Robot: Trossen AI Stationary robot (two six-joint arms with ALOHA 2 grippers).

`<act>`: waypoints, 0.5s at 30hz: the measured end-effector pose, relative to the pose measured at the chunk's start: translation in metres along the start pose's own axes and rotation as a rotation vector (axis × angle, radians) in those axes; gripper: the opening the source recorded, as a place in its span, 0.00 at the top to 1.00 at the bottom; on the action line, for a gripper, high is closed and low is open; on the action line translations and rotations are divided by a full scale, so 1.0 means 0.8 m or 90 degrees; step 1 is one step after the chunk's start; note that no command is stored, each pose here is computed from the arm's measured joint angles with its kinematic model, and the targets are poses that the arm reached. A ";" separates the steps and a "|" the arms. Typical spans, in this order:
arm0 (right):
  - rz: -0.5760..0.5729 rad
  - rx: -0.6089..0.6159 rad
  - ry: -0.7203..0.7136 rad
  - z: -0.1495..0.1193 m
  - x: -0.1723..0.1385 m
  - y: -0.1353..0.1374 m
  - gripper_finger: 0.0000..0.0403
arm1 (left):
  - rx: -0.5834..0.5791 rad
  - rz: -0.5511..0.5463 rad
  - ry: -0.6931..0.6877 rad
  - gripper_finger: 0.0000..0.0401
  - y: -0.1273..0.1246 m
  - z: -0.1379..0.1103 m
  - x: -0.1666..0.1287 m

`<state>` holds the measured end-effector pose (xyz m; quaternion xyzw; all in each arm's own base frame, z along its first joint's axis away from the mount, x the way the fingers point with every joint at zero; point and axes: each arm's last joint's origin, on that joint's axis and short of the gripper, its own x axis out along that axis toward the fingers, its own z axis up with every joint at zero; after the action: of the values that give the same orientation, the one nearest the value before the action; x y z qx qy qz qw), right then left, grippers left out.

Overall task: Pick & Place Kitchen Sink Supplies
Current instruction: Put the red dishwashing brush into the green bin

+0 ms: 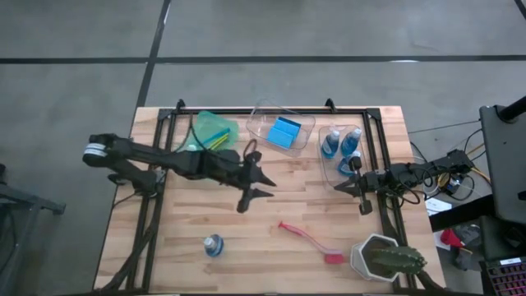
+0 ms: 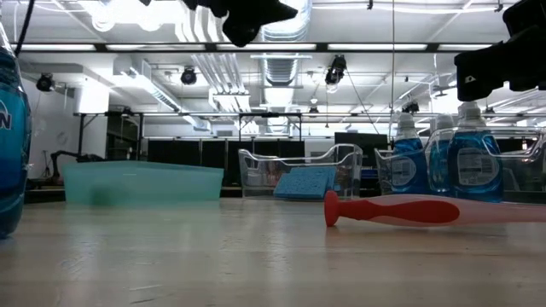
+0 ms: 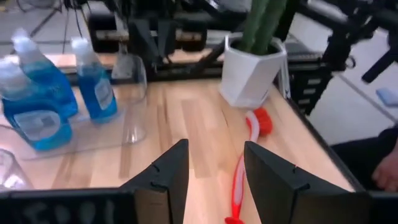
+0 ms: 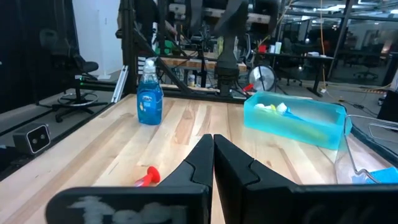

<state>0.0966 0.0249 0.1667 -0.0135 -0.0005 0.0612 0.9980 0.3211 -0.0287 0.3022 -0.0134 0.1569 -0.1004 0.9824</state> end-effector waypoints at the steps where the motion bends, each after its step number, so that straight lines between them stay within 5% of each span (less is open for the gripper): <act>1: 0.000 0.000 0.000 0.000 0.000 0.000 0.98 | 0.000 0.002 0.009 0.63 0.000 -0.003 0.007; 15: 0.000 0.000 0.000 0.000 0.000 0.000 0.98 | 0.057 -0.028 0.102 0.63 -0.021 -0.035 0.111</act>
<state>0.0966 0.0249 0.1667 -0.0135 -0.0005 0.0612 0.9980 0.3917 -0.0630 0.2494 0.0354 0.2297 -0.1299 0.9639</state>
